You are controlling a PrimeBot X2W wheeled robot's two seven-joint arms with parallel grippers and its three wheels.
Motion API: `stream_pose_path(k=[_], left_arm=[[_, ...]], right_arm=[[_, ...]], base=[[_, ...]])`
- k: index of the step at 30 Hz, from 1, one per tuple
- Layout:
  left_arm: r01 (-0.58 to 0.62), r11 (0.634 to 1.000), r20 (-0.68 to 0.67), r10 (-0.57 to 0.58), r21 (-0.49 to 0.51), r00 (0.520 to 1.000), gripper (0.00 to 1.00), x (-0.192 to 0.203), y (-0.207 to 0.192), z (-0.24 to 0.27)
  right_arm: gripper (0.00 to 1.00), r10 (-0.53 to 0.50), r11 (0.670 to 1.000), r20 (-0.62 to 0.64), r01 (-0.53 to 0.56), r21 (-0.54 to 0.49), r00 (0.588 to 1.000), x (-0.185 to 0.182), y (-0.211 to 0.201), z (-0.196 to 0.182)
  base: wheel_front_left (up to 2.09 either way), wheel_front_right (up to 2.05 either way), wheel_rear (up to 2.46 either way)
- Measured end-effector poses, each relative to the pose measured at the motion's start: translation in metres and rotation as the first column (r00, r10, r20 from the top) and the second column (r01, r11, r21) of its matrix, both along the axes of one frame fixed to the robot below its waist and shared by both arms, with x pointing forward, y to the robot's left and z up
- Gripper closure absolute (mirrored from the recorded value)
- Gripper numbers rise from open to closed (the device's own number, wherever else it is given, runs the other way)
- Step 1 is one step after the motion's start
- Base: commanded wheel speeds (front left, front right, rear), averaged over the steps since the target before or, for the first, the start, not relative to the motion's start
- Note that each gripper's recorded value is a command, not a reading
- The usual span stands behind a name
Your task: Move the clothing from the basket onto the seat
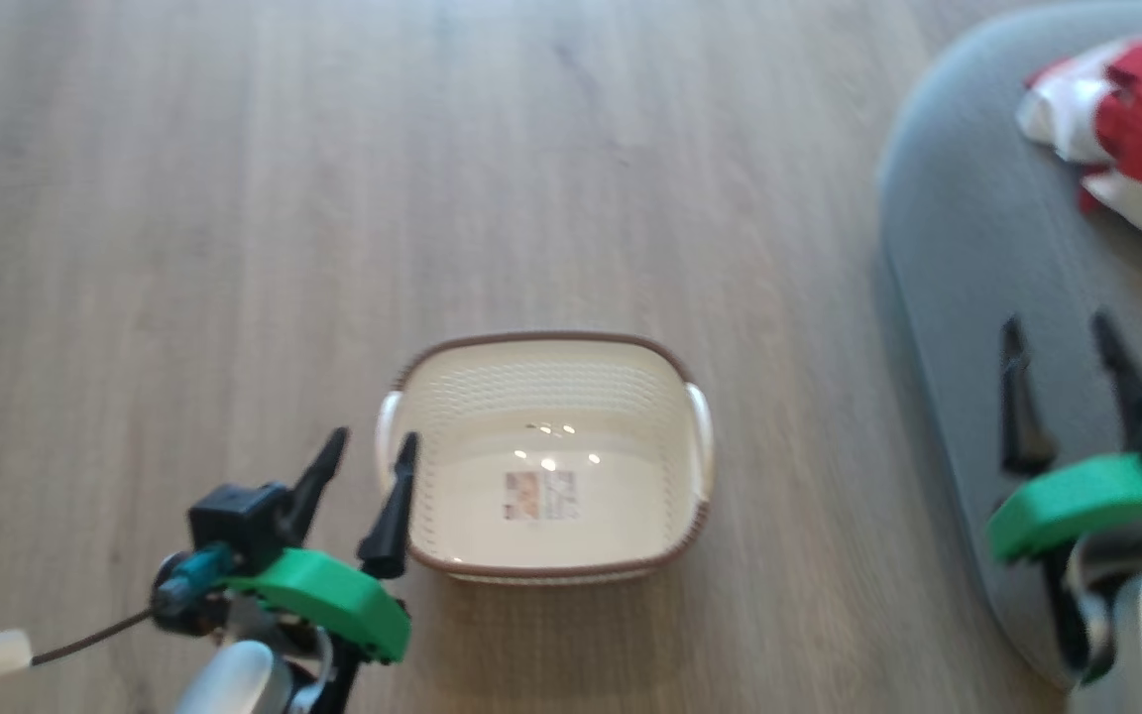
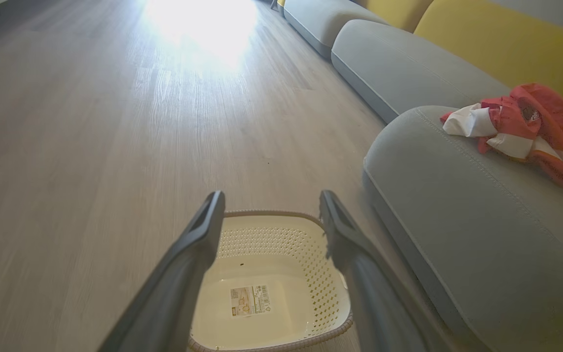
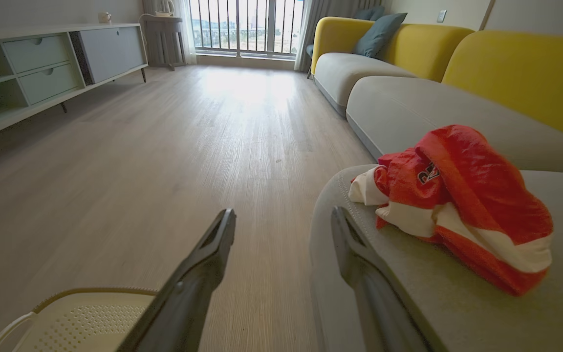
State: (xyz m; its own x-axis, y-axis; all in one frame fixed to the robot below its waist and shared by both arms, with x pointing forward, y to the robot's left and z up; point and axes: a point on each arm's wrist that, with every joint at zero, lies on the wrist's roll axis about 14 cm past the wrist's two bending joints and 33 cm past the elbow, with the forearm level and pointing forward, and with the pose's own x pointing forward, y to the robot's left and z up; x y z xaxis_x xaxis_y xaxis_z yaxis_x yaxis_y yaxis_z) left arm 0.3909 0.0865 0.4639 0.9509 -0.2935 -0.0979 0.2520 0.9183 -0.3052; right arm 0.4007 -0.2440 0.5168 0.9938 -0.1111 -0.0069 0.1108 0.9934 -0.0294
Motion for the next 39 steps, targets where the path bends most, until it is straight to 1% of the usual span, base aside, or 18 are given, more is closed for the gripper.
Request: stream_pose_path(k=[3, 6, 10, 13, 16, 19, 26, 27, 28, 34, 39], left_arm=[[-0.117, 0.993, 0.011, 0.117, 0.031, 0.993, 0.0, -0.006, 0.04, 0.003], [-0.212, 0.975, 0.016, 0.212, 0.058, 0.977, 0.0, -0.021, 0.074, 0.003], [-0.313, 0.947, 0.021, 0.313, 0.069, 0.95, 0.0, -0.044, 0.11, 0.003], [-0.368, 0.927, 0.032, 0.366, 0.076, 0.93, 0.0, -0.059, 0.13, 0.004], [-0.401, 0.913, 0.05, 0.398, 0.07, 0.916, 0.0, -0.066, 0.142, 0.008], [-0.424, 0.903, 0.065, 0.42, 0.067, 0.905, 0.0, -0.069, 0.149, 0.011], [-0.415, 0.907, 0.073, 0.41, 0.066, 0.909, 0.0, -0.066, 0.146, 0.012], [-0.402, 0.913, 0.073, 0.397, 0.063, 0.915, 0.0, -0.065, 0.144, 0.012], [-0.393, 0.918, 0.073, 0.388, 0.058, 0.919, 1.0, -0.064, 0.141, 0.012], [-0.386, 0.919, -0.048, 0.39, 0.076, 0.92, 1.0, -0.083, 0.134, -0.026], [-0.392, 0.919, -0.087, 0.394, 0.037, 0.915, 1.0, -0.084, 0.132, -0.031]], right_arm=[[0.0, 0.089, 0.996, -0.03, -0.088, 0.016, 0.996, -0.004, 0.033, -0.017], [0.0, 0.158, 0.987, -0.032, -0.157, 0.04, 0.987, -0.006, 0.058, -0.026], [0.0, 0.233, 0.97, -0.025, -0.231, 0.074, 0.972, -0.012, 0.085, -0.031], [0.0, 0.272, 0.96, -0.026, -0.27, 0.077, 0.962, -0.017, 0.098, -0.034], [0.0, 0.304, 0.95, -0.011, -0.303, 0.073, 0.952, -0.018, 0.11, -0.031], [0.0, 0.313, 0.947, -0.002, -0.312, 0.082, 0.95, -0.02, 0.114, -0.03], [0.0, 0.301, 0.95, -0.006, -0.299, 0.092, 0.954, -0.023, 0.11, -0.034], [0.0, 0.298, 0.951, -0.007, -0.296, 0.093, 0.954, -0.024, 0.109, -0.034], [1.0, 0.295, 0.952, -0.005, -0.293, 0.093, 0.956, -0.024, 0.107, -0.034], [1.0, 0.283, 0.955, -0.13, -0.267, 0.129, 0.95, -0.041, 0.104, -0.073], [1.0, 0.262, 0.954, -0.137, -0.235, 0.186, 0.955, -0.043, 0.099, -0.076]], base=[[0.0, 0.0, 0.0], [0.0, 0.0, 0.0], [0.0, 0.0, 0.0], [0.0, 0.0, 0.0], [0.0, 0.0, 0.0], [0.0, 0.0, 0.0], [0.0, 0.0, 0.0], [0.0, 0.0, 0.0], [0.0, 0.0, 0.0], [0.0, 0.0, 0.0], [0.0, 0.0, 0.0]])
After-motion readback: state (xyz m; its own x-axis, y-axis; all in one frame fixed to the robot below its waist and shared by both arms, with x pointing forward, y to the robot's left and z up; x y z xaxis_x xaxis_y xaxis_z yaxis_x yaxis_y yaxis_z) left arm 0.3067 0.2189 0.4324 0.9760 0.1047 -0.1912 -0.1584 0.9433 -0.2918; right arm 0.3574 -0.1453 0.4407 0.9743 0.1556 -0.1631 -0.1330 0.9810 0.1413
